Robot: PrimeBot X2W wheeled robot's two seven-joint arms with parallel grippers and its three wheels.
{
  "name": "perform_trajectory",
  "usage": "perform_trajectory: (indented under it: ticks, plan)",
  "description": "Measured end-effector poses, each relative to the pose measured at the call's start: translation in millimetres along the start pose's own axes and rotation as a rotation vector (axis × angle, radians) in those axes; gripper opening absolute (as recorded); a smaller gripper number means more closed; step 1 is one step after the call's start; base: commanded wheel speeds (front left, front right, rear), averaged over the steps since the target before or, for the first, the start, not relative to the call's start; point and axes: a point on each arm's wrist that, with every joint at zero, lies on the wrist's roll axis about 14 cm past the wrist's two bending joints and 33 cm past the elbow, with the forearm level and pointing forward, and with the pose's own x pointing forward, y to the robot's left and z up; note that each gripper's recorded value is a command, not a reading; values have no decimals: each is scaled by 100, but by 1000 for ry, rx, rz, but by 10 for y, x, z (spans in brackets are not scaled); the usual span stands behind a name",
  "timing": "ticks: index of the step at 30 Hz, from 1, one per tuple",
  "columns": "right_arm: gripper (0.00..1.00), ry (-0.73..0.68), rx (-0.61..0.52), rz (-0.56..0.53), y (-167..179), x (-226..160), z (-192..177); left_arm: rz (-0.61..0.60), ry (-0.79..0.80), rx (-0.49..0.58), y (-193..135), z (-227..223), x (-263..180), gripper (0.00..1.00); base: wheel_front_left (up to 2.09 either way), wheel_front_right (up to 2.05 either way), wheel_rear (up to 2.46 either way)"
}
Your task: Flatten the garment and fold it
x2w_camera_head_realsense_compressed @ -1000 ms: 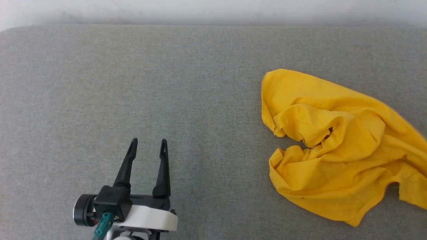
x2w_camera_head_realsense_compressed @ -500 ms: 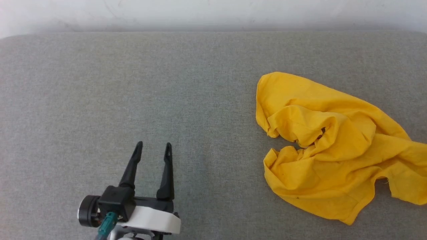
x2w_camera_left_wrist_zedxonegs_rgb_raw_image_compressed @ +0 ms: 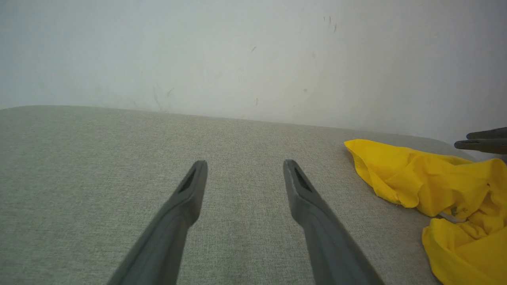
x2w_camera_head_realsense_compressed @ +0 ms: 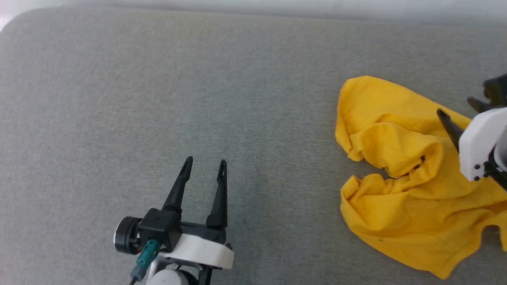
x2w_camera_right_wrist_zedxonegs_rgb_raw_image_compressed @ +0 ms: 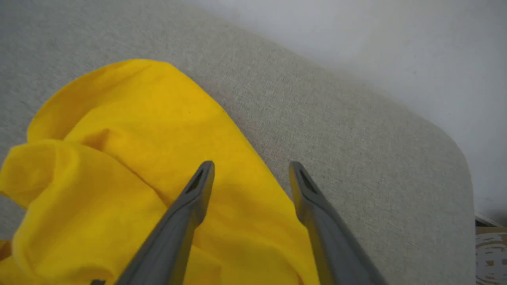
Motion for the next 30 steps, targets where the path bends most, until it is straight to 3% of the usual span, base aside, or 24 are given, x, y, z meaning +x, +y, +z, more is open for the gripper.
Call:
perform_trajectory:
  ticks: [8,9,11,12,16,22,25,26,27,28,30]
  plan:
    - [100,344,-96,103,177,406,-652,56,27,-9,128,-116,34,100,0,0,0]
    - [83,352,-106,112,180,438,-643,64,31,-9,149,-131,30,100,0,0,0]
    - [13,332,-137,126,192,511,-561,81,45,-8,193,-171,12,100,0,0,0]
    - [0,308,-146,135,211,550,-501,86,48,-9,207,-181,6,100,0,0,0]
    - [0,143,-161,165,313,707,-29,106,47,-11,248,-180,-9,100,0,0,0]
    - [0,-184,-223,110,162,830,1206,123,39,-11,293,-161,24,100,0,0,0]
    - [0,-233,-202,114,181,908,1480,142,48,-11,336,-192,19,100,0,0,0]
    - [20,-224,-198,127,222,947,1475,149,50,-9,357,-197,16,100,0,0,0]
    - [69,-222,-195,145,277,985,1459,156,51,-8,378,-204,17,100,0,0,0]
    - [100,-218,-188,155,306,1026,1433,162,54,-7,396,-215,18,100,0,0,0]
    - [100,-205,-178,166,329,1099,1352,172,65,-6,425,-251,15,100,0,0,0]
